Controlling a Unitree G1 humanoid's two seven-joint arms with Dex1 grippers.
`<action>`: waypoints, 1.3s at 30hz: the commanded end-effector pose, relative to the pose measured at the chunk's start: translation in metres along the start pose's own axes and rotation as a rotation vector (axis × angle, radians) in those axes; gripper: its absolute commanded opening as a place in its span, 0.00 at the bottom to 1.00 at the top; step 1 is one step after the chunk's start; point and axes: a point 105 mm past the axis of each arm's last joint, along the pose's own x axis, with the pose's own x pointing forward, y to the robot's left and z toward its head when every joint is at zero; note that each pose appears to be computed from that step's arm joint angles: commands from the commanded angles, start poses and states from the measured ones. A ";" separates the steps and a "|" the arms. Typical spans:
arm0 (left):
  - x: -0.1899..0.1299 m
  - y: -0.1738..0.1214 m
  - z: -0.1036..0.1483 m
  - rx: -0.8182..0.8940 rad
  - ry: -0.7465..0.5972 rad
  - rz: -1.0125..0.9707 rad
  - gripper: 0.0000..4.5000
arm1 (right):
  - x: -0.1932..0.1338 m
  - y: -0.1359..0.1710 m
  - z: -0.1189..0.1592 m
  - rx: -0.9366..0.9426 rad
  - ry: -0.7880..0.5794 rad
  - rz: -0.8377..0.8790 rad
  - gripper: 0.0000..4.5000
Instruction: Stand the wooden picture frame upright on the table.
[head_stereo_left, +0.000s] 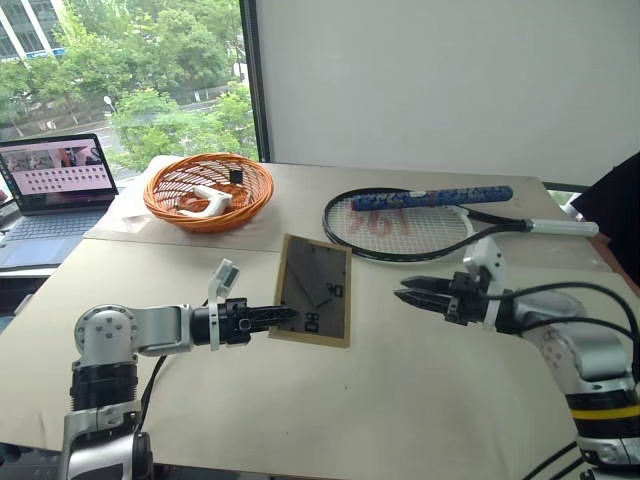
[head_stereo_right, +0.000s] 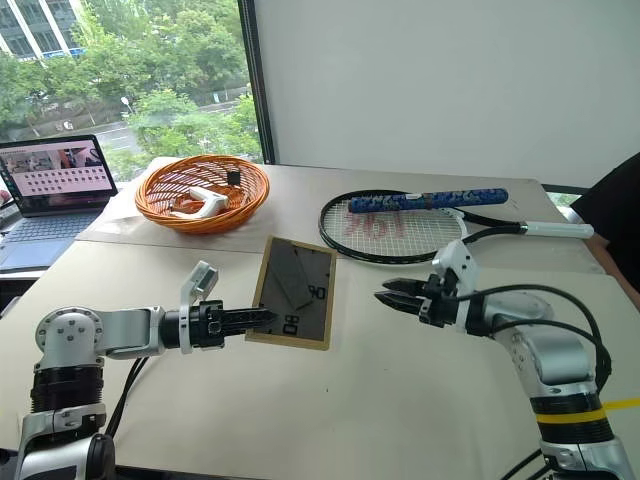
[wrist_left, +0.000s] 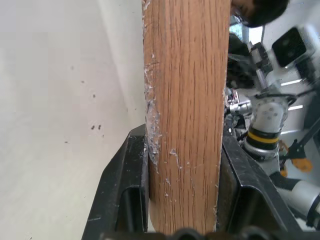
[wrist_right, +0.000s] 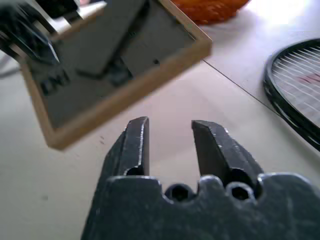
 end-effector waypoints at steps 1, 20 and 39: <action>0.009 -0.014 0.004 0.074 0.025 -0.071 0.25 | 0.019 0.015 0.016 0.043 0.023 0.071 0.70; 0.022 -0.011 -0.002 0.017 0.108 -0.137 0.25 | 0.047 0.063 0.006 -0.105 0.035 0.335 0.99; -0.015 -0.020 0.002 -0.123 0.141 -0.224 0.25 | -0.036 -0.011 0.014 -0.491 0.077 -0.136 0.99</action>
